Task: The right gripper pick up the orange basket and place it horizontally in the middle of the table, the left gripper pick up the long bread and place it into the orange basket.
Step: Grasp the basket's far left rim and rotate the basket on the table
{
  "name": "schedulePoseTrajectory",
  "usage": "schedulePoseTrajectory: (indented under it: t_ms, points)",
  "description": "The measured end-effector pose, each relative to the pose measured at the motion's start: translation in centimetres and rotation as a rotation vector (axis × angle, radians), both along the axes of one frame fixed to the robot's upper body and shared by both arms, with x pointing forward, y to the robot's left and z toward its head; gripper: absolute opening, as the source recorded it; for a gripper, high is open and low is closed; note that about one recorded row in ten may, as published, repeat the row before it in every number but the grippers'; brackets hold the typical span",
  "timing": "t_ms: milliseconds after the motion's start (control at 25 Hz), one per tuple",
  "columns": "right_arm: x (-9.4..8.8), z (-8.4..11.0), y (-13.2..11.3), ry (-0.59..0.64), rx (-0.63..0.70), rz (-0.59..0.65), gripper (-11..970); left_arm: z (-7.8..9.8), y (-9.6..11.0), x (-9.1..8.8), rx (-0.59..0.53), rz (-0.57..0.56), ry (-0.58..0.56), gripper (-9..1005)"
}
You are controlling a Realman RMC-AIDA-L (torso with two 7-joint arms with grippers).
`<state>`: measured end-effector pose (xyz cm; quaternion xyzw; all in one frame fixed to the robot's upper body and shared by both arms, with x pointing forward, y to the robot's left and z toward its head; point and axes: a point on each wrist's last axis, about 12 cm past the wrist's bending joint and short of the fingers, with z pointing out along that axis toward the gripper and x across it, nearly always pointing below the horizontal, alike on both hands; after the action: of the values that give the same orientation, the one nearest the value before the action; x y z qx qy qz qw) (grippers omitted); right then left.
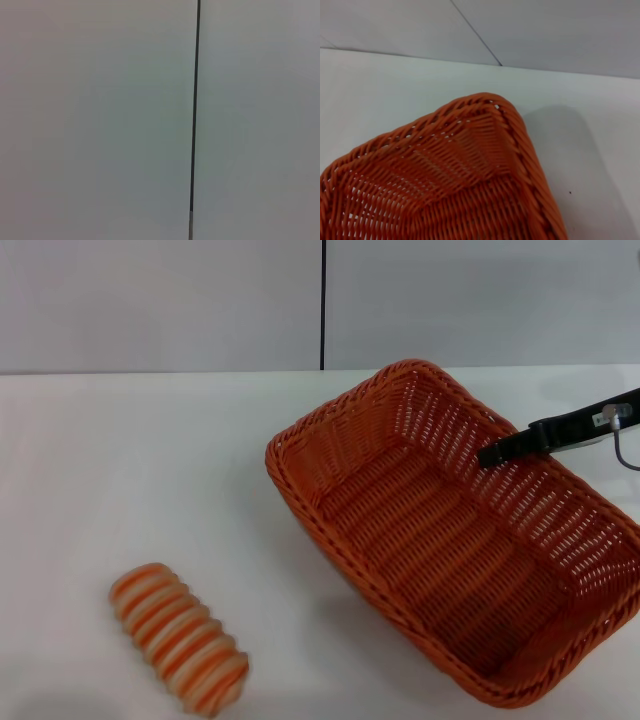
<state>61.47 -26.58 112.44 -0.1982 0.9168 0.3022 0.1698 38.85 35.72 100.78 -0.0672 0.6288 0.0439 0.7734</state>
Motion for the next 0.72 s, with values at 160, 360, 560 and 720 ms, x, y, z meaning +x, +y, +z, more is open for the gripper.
schedulePoseTrajectory:
  t_ms: [160, 360, 560, 720]
  points:
    - [0.0, -0.2, 0.4, -0.01, 0.003, 0.005, 520, 0.1, -0.1, 0.1, 0.001, -0.004, -0.008, 814]
    - [0.2, -0.7, 0.9, -0.013, 0.0, -0.005, 442, 0.2, -0.1, 0.2, 0.0, -0.007, -0.014, 814]
    - [0.1, -1.0, 1.1, -0.013, -0.006, 0.013, 303, 0.2, -0.1, 0.2, 0.0, -0.007, -0.014, 814]
    - [0.1, -1.0, 1.3, -0.029, -0.02, 0.05, 247, 0.2, -0.1, 0.3, 0.001, -0.008, -0.015, 814]
